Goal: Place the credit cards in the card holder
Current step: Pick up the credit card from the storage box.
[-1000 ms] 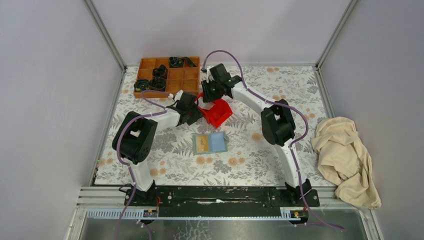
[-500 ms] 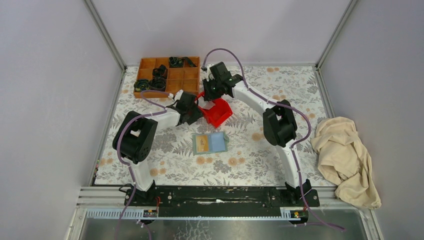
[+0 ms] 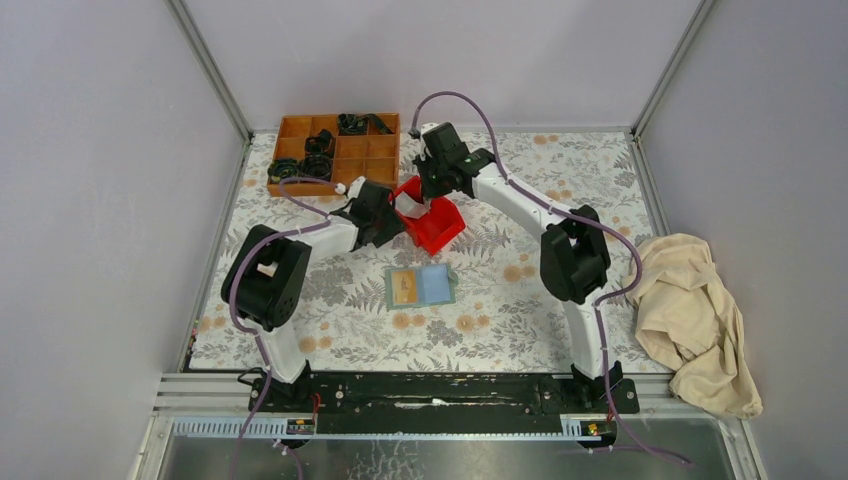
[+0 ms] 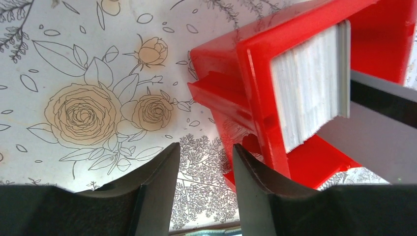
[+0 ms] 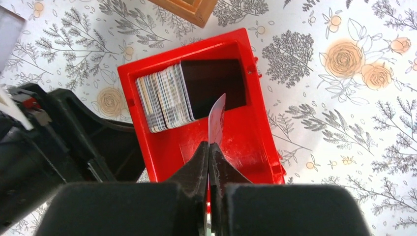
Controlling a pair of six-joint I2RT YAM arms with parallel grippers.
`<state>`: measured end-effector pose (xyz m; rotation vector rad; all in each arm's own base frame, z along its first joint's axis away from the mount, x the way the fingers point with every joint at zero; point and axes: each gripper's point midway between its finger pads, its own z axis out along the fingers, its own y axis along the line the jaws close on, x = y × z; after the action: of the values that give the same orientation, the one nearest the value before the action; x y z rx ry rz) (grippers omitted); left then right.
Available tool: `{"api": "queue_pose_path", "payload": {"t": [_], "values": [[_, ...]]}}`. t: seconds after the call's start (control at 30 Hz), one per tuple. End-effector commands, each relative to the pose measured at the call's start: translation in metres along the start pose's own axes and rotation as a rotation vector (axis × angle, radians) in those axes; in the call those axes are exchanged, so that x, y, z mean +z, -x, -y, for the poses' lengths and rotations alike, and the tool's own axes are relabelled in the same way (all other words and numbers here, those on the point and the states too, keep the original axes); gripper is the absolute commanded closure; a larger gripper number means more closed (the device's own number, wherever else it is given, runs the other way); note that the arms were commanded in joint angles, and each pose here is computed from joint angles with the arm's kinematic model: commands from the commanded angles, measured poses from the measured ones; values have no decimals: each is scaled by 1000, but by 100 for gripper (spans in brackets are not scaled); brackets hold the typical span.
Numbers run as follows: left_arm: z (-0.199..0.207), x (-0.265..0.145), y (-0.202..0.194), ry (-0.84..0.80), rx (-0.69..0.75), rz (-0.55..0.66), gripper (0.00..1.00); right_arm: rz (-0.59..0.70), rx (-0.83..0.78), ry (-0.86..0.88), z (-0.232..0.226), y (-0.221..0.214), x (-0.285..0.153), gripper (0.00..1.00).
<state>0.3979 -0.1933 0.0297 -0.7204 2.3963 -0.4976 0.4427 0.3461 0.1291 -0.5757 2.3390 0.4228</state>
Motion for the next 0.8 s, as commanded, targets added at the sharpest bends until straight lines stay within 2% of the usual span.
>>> {"api": "queue_pose_path", "payload": {"t": [0.0, 0.13, 0.23, 0.3, 0.33, 0.63, 0.77], "values": [[28, -22, 27, -84, 43, 70, 48, 79, -29, -10, -8, 21, -38, 100], [37, -45, 38, -120, 95, 113, 45, 101, -34, -14, -7, 23, -61, 100], [49, -68, 46, -200, 130, 151, 38, 104, -33, 15, -12, 21, -84, 100], [57, -85, 43, -277, 152, 158, 15, 92, -30, 53, -19, 16, -100, 100], [62, -94, 43, -314, 167, 164, 12, 84, -28, 72, -22, 13, -107, 100], [91, -163, 21, -642, 342, 161, 13, 2, 29, 290, -54, -33, -173, 100], [102, -184, -3, -795, 416, 74, 14, -41, 90, 434, -70, -48, -192, 100]]}}
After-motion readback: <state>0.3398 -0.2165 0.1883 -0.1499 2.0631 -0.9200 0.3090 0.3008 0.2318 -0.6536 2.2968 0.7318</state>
